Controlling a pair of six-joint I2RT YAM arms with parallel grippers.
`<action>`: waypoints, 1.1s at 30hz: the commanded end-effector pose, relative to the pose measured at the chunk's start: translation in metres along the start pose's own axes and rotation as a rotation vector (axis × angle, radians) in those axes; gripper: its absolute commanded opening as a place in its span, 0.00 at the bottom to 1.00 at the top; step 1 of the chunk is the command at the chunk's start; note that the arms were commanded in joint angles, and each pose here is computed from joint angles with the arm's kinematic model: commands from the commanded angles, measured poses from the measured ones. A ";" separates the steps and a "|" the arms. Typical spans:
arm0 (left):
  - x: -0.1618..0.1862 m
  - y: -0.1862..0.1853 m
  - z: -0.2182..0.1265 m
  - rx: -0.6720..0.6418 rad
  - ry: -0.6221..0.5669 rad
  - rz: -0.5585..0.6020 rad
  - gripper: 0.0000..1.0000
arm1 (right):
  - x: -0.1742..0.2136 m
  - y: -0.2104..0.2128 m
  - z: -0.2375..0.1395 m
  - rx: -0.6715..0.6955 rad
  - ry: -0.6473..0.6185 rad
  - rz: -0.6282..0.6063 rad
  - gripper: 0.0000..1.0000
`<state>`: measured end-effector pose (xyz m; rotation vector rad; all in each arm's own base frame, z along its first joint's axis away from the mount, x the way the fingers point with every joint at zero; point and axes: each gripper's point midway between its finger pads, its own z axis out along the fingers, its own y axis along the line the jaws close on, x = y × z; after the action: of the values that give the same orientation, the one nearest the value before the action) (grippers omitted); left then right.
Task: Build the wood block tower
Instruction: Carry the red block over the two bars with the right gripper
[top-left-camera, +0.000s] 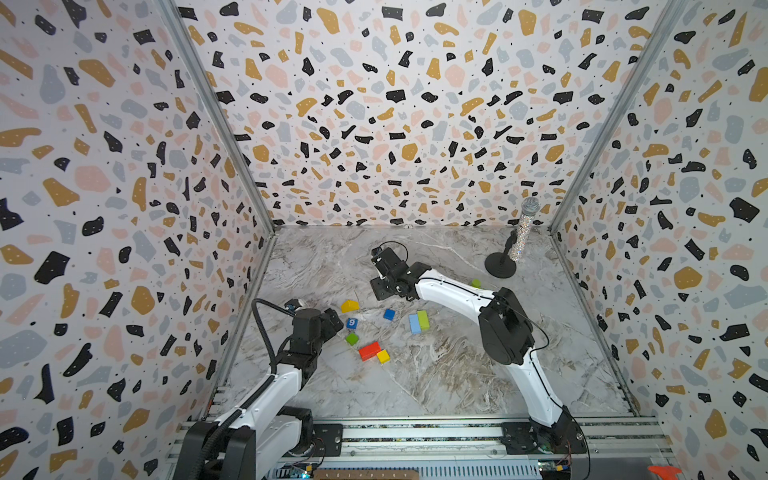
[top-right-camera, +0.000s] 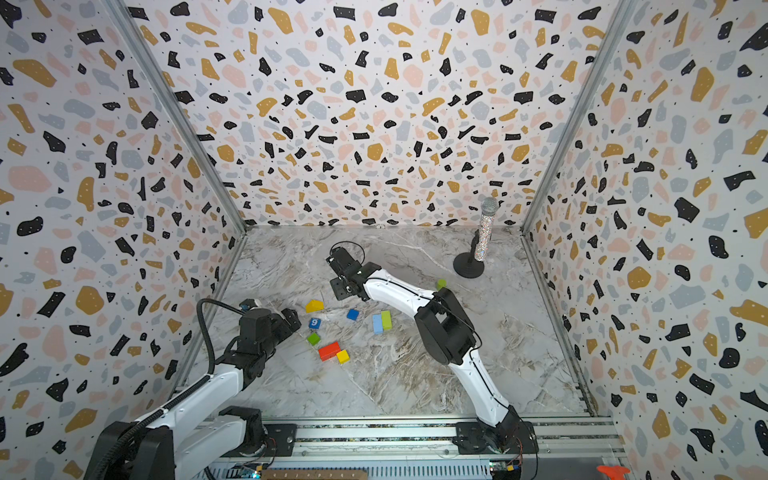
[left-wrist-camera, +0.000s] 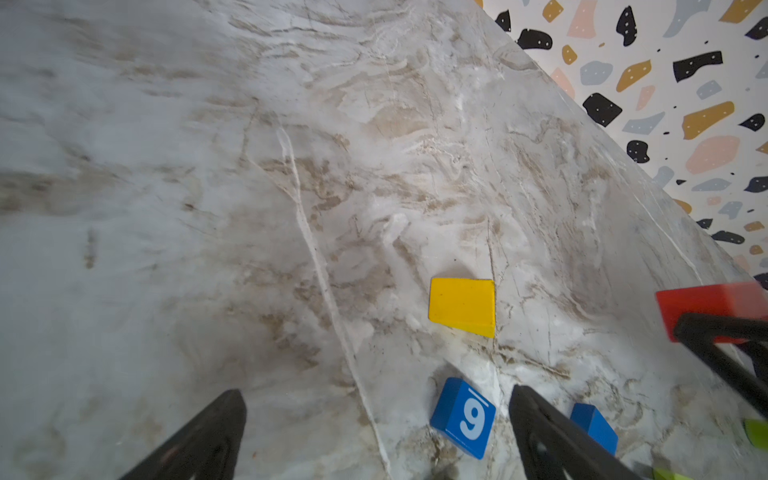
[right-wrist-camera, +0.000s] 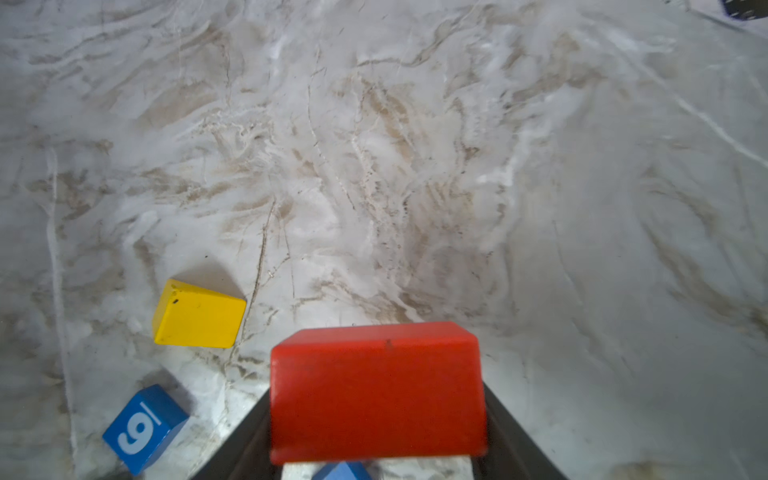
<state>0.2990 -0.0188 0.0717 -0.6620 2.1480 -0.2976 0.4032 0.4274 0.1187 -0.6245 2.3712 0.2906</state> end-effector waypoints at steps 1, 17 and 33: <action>0.005 -0.018 0.003 0.084 0.021 0.048 1.00 | -0.001 -0.019 -0.026 0.088 -0.007 0.072 0.37; 0.022 -0.074 0.001 0.148 0.082 0.186 1.00 | 0.059 -0.074 -0.051 0.125 0.050 0.177 0.37; 0.020 -0.088 -0.009 0.142 0.062 0.215 1.00 | 0.102 -0.078 -0.052 0.114 0.133 0.223 0.38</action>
<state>0.3061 -0.1037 0.0853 -0.3360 2.2578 -0.3574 0.3485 0.2997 0.0637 -0.3679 2.6074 0.1472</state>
